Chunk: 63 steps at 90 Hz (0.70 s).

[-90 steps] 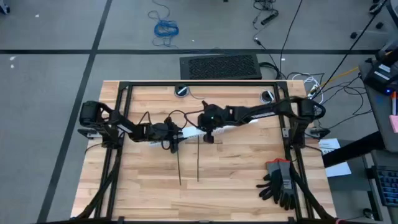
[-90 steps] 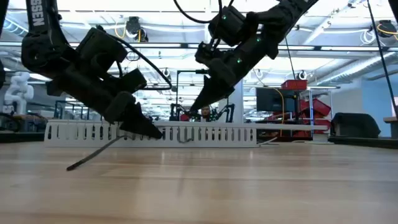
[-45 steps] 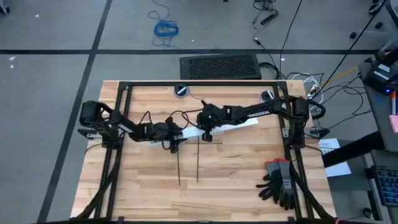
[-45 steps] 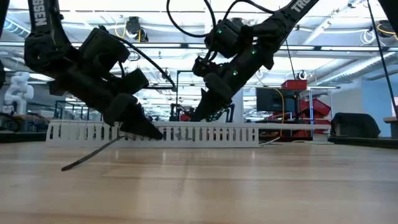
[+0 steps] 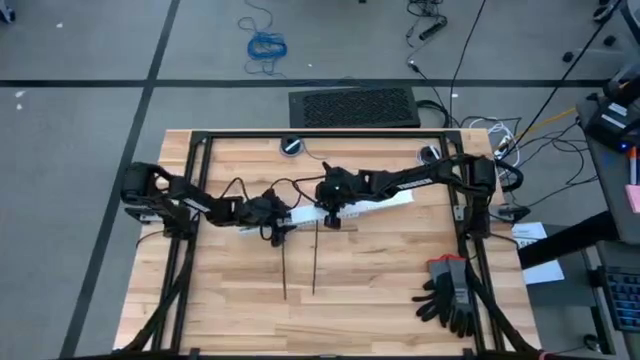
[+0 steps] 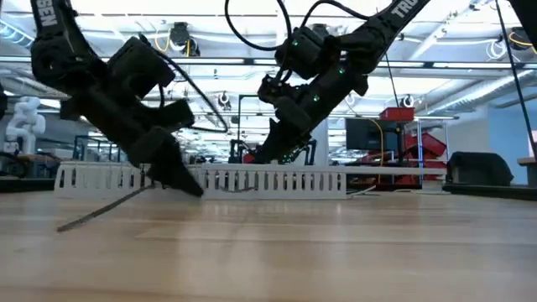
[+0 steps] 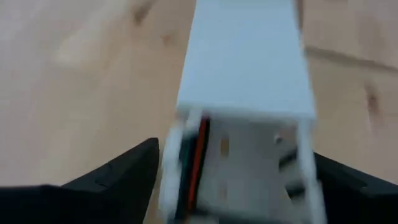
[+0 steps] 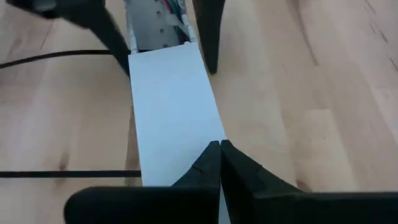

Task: Ziptie cables
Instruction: Close the cable duct

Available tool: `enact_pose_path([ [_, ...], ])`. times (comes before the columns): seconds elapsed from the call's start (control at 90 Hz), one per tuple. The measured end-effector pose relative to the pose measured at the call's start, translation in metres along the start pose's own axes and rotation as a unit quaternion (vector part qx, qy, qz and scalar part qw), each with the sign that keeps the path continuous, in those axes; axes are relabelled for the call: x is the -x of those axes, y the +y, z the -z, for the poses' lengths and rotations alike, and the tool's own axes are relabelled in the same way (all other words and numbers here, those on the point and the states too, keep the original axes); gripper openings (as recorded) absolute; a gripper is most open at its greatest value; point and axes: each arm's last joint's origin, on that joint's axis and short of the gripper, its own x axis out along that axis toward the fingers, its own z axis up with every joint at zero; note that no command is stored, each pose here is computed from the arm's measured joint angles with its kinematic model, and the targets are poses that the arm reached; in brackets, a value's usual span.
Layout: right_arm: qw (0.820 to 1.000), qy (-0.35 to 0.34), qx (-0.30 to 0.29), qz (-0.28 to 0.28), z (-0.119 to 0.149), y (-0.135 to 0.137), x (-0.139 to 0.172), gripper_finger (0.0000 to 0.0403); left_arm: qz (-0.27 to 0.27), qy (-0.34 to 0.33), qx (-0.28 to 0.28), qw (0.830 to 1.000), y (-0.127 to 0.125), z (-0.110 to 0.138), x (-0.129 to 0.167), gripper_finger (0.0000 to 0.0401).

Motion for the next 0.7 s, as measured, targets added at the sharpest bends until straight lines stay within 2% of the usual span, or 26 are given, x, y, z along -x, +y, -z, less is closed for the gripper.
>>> enact_pose_path([
  [0.556,1.000,0.007,0.000,0.000,0.002,0.000,0.000,0.0000,-0.029,-0.005,-0.021,0.999,-0.004,-0.002,0.012,0.0314],
  [0.7,1.000,0.008,-0.002,0.001,0.002,0.000,0.000,0.0000,-0.038,-0.022,-0.036,0.998,-0.006,-0.004,0.012,0.0290],
])
